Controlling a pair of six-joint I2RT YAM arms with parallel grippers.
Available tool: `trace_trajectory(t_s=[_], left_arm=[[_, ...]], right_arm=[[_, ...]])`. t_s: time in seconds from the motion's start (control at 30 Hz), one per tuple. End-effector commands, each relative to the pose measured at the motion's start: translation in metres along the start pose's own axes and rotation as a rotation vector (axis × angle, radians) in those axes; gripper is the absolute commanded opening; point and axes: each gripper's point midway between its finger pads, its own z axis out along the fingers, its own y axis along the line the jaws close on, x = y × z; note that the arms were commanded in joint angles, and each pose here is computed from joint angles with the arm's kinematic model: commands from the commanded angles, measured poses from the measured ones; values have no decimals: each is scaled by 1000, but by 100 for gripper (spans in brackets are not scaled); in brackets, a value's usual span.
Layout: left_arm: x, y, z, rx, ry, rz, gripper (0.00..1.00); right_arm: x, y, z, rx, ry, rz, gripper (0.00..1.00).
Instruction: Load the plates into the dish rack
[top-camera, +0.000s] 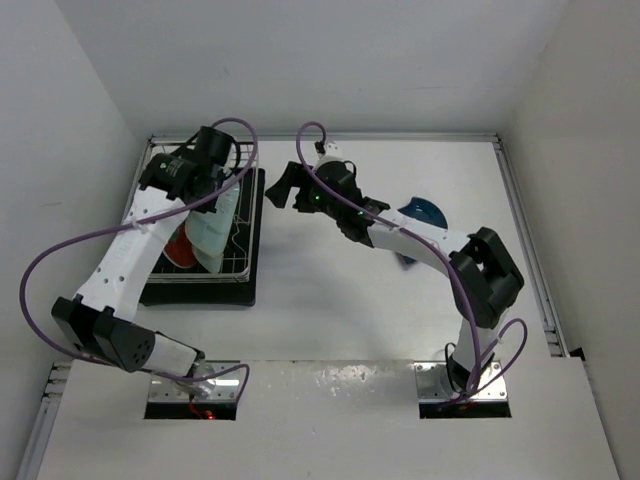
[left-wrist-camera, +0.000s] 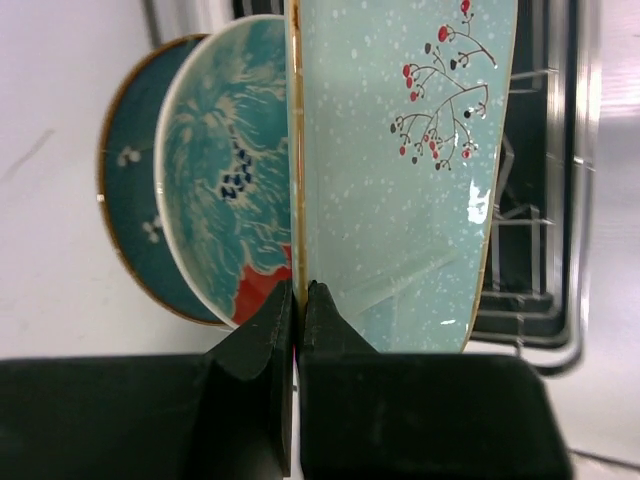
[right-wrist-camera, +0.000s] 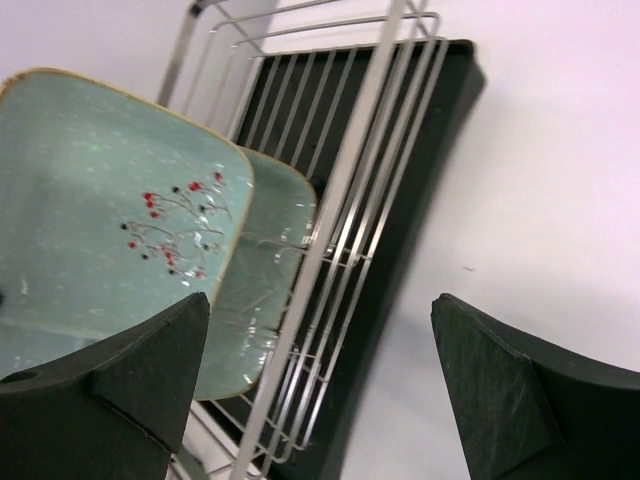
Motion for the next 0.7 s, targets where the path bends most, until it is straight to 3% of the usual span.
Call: trace_trajectory(t_s=[0.0,0.13,0.4,0.67], left_arm=[[-25,34,-10,-255,-113,-63,0],[-25,39,-10,-346,-113,-56,0],[-21,6,2,-257,-107,-127,0],[-6,-6,13,-363,-90,-46,0]], right_arm=[[-14,-1,-14,55,-50,-49,91],[-17,-5,-22,90,-57,-72,91],[-17,-14,-30,140,-65,-87,91],[-15,-18,-35,163,-67,-90,92]])
